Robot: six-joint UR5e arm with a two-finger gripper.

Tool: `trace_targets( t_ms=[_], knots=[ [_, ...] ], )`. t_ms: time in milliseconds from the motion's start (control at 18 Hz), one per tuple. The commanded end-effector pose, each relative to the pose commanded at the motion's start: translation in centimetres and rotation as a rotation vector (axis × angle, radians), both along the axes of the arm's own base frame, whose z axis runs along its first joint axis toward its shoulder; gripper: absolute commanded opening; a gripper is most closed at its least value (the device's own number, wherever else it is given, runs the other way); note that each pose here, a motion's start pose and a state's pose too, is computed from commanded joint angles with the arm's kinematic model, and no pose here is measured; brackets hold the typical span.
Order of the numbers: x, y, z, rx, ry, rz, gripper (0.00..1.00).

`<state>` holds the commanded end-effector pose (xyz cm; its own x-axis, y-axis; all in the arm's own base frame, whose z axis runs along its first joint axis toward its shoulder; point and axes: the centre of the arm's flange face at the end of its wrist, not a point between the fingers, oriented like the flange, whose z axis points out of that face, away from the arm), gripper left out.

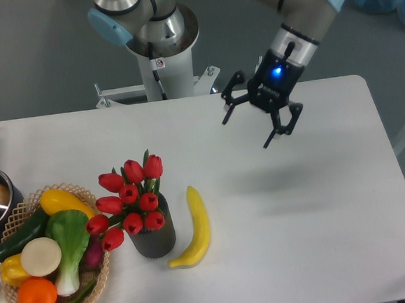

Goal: Pick up the flowers from the vase
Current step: 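Lower the open gripper around the tulip stems above the vase rim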

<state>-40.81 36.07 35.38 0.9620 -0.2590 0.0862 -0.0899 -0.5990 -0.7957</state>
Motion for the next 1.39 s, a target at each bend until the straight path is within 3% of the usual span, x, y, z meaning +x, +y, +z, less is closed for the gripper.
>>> trace_targets(
  t_ms=[278,889,1389],
  knots=[
    [1.6,2.5,0.0,0.124,-0.049,-0.042,1.00],
    [5.5,8.0,-2.3,0.131,-0.058,-0.167,1.00],
    [5.9,9.7,-2.9,0.163,-0.069,-0.196,1.00]
  ],
)
